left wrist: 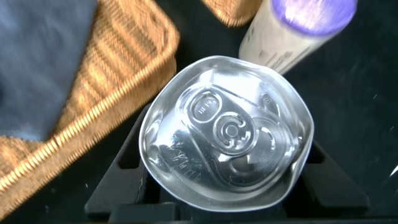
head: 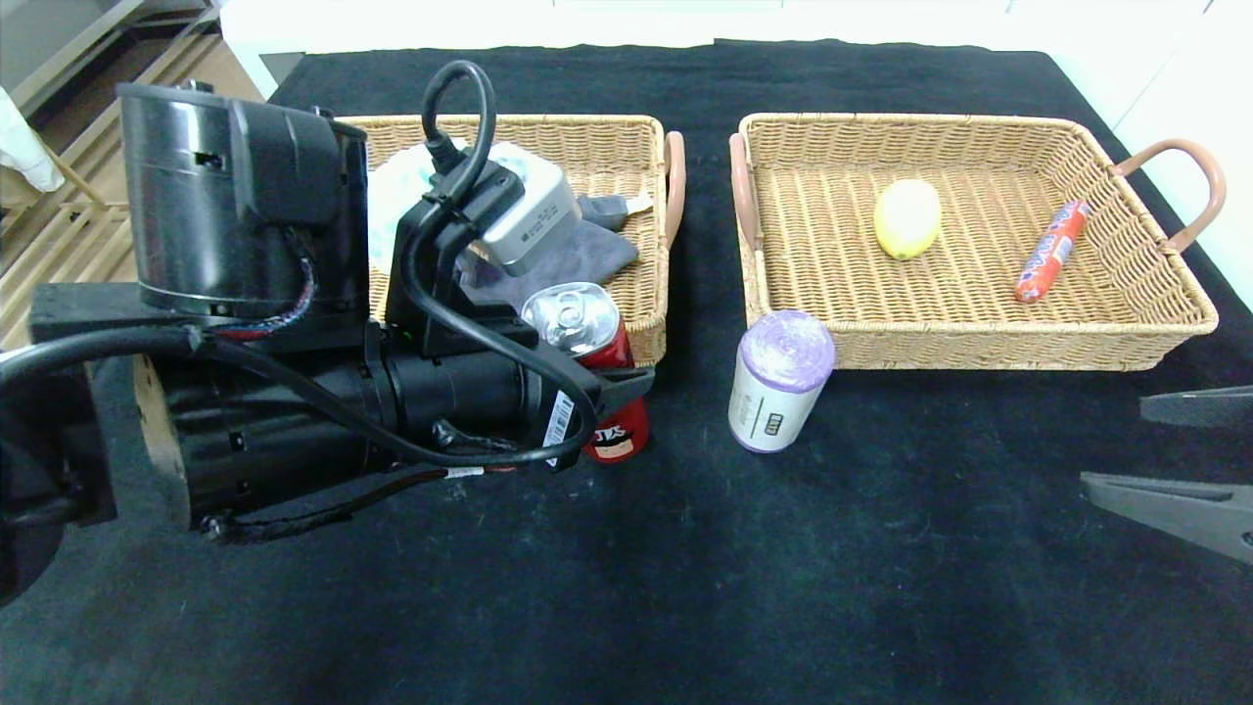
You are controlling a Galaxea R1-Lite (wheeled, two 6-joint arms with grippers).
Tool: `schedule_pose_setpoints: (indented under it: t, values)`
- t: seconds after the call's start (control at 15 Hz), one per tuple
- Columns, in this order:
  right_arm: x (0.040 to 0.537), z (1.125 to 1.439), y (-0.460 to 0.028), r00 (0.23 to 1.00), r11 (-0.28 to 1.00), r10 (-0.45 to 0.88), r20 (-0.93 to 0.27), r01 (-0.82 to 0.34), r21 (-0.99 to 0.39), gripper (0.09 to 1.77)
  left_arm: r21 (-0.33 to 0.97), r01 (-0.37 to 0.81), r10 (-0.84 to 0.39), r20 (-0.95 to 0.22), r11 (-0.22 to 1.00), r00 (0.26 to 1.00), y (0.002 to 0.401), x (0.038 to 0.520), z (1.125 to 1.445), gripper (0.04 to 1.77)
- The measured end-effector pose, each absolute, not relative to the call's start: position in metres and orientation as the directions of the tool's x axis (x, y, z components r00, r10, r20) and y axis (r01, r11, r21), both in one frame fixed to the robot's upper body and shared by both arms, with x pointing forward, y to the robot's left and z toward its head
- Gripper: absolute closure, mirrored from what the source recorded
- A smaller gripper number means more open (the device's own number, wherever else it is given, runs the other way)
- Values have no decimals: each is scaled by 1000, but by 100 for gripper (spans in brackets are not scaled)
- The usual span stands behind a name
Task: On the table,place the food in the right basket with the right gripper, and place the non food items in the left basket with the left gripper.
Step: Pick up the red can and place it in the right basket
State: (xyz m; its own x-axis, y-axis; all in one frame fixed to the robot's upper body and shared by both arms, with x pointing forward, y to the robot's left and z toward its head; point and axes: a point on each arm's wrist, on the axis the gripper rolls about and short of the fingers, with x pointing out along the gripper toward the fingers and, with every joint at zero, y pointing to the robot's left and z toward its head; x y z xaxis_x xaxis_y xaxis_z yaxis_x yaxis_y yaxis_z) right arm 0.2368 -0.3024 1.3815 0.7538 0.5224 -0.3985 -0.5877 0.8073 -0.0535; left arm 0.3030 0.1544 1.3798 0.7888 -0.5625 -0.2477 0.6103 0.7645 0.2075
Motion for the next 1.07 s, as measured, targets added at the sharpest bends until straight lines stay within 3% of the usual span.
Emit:
schedule_pose_setpoints:
  t: [0.6,1.07]
  values:
    - [236,1383,-303,759,809,520,-392,-584,-57,15,201,620,-614,-99,758,783,139,302,1442,77]
    - [236,1385,-303,769,813,519,-372,-579,-63,15,183,620,-632,9,763,775,111,328,1465,77]
